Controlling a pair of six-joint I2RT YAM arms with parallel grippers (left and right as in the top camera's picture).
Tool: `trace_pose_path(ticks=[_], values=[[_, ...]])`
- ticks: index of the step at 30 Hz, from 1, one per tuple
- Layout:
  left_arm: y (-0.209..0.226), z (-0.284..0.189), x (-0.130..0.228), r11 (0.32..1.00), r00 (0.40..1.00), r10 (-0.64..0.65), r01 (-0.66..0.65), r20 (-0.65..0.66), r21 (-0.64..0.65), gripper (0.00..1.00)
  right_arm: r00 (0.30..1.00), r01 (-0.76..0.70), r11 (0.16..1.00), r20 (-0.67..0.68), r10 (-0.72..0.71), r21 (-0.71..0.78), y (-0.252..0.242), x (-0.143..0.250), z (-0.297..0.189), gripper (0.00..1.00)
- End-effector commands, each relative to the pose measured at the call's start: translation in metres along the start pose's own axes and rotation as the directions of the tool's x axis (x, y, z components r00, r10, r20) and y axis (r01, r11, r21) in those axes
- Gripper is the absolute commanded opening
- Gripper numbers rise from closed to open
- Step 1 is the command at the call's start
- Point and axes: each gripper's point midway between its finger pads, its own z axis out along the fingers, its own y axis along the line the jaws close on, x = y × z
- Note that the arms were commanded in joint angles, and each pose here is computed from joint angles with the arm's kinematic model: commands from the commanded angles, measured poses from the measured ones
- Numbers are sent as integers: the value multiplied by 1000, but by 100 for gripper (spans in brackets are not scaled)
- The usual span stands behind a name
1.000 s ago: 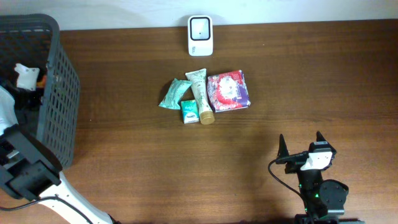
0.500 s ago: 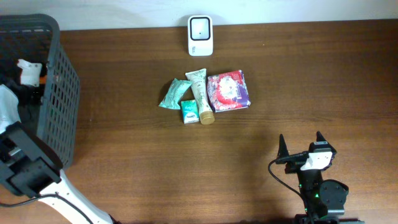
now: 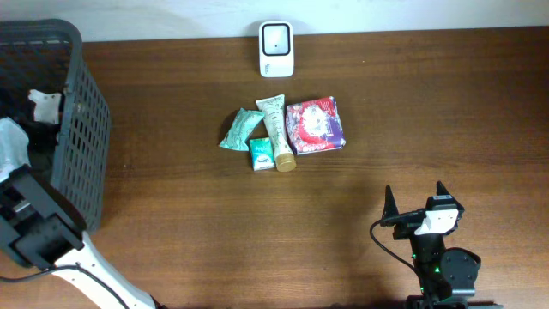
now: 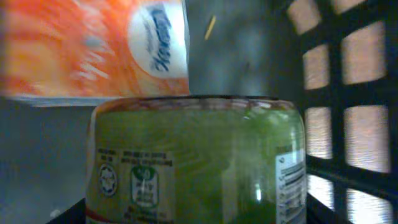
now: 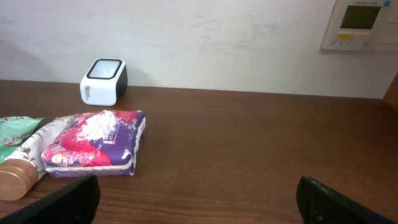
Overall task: Scan the item barcode
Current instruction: 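Lower the left gripper into the basket and grasp the green-lidded jar, then lift the green jar out and set it left of the items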
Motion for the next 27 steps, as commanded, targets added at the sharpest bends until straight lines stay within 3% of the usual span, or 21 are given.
trace_pose_path(ticks=[1, 5, 10, 12, 15, 17, 22, 25, 27], values=[[-16, -92, -56, 997, 980, 29, -13, 195, -79, 41, 1000, 3, 1000, -4, -3, 8, -2, 3, 0, 99], [-49, -174, -80, 994, 932, 97, -72, 349, -83, 41, 1000, 3, 1000, -4, -3, 8, -2, 3, 0, 99], [-111, -291, -98, 995, 807, 94, -97, 583, -25, 40, 1000, 3, 1000, -4, -3, 8, -2, 3, 0, 99], [-153, -329, -104, 980, 732, 99, -189, 674, 61, 39, 1000, 3, 1000, -4, -3, 8, -2, 3, 0, 99], [-225, -364, -107, 918, 658, 106, -353, 746, 181, 25, 1000, 3, 1000, -4, -3, 8, -2, 3, 0, 99], [-260, -357, -106, 883, 679, 103, -399, 727, 247, 27, 1000, 3, 1000, -4, -3, 8, -2, 3, 0, 99], [-348, -287, -90, 813, 816, 162, -429, 556, 393, 30, 1000, 3, 1000, -4, -3, 8, -2, 3, 0, 99], [-379, -219, -70, 863, 893, 267, -389, 362, 322, 23, 1000, 3, 1000, -4, -3, 8, -2, 3, 0, 99], [-383, -183, -57, 908, 934, 269, -327, 235, 262, 27, 1000, 3, 1000, -4, -3, 8, -2, 3, 0, 99]])
